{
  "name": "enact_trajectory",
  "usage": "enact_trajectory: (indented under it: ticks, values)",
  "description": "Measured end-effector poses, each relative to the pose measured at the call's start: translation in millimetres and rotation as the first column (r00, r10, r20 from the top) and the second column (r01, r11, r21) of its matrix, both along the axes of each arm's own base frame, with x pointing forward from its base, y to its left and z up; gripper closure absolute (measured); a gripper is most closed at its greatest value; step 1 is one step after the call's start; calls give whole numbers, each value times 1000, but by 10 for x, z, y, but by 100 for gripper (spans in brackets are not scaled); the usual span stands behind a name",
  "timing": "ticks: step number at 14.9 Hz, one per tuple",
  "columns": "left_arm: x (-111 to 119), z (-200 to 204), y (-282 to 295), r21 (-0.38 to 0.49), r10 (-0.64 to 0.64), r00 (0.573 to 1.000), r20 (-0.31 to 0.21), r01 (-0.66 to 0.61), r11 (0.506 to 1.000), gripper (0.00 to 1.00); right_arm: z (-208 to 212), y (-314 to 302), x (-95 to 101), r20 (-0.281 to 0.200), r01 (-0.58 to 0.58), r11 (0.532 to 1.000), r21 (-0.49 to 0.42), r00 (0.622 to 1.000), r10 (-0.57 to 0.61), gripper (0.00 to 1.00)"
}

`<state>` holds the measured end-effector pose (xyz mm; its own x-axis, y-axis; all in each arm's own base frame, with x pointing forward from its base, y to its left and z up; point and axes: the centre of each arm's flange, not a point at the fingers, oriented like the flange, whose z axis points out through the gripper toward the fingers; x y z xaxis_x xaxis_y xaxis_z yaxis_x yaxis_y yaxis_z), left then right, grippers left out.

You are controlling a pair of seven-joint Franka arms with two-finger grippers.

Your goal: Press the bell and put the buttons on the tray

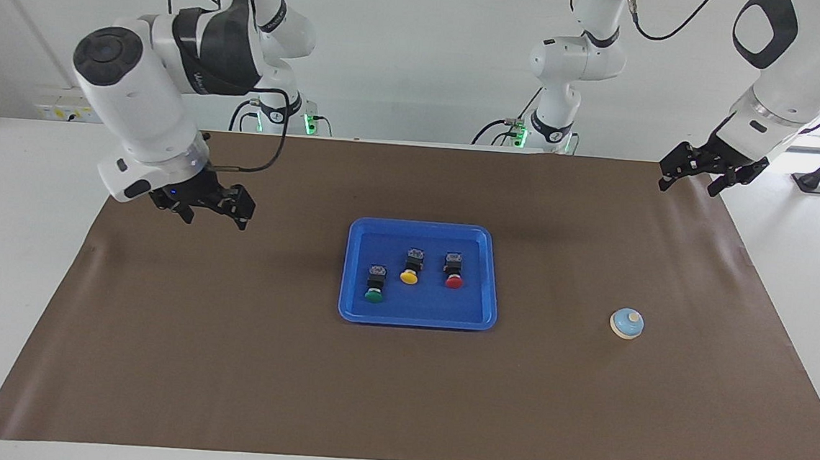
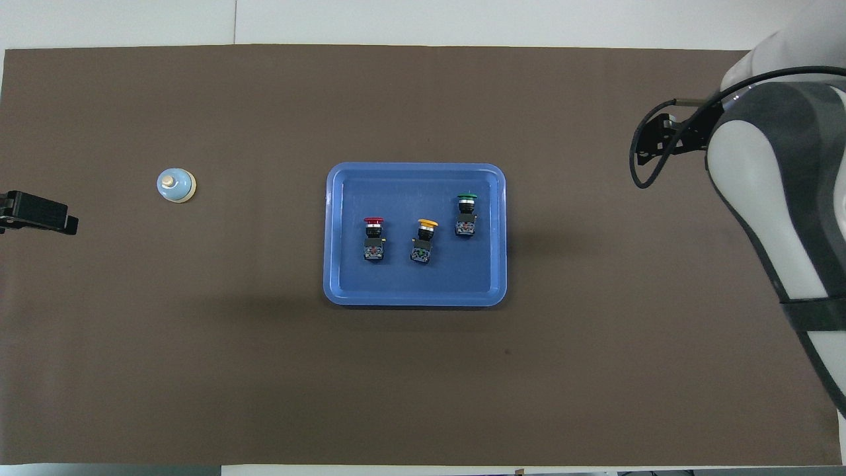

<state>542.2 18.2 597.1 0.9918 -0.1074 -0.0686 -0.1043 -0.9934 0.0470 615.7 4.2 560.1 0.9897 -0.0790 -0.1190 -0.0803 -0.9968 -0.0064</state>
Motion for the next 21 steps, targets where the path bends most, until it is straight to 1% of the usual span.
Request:
enact_trajectory:
  ticks: [2,4,6,8,10,13,16,21]
  values:
    - [0,0,0,0,0,1000,0,0,1000,0,148,-174,-172,-15,0,1000,1,1000,0,0]
    - [0,0,0,0,0,1000,0,0,1000,0,260,-206,-416,-23,-1,1000,-3,1000,1,0]
    - [0,0,0,0,0,1000,0,0,1000,0,369,-162,-690,-20,-5,1000,-10,1000,5,0]
    - [0,0,0,0,0,1000,0,0,1000,0,449,-150,-847,-9,-4,1000,-14,1000,4,0]
    - [0,1,-6,0,-1,1000,0,1,1000,0,458,-220,-869,2,9,1000,-15,1000,-9,0]
    - [6,9,-83,0,-15,1000,4,15,1000,0,428,-316,-802,36,25,1000,-16,999,-24,0]
    - [36,47,-115,2,-2,999,32,2,1000,0,419,-314,-795,37,25,1000,-15,999,-24,0]
    - [44,56,-97,3,22,999,40,-22,1000,0,419,-314,-795,37,25,1000,-15,999,-24,0]
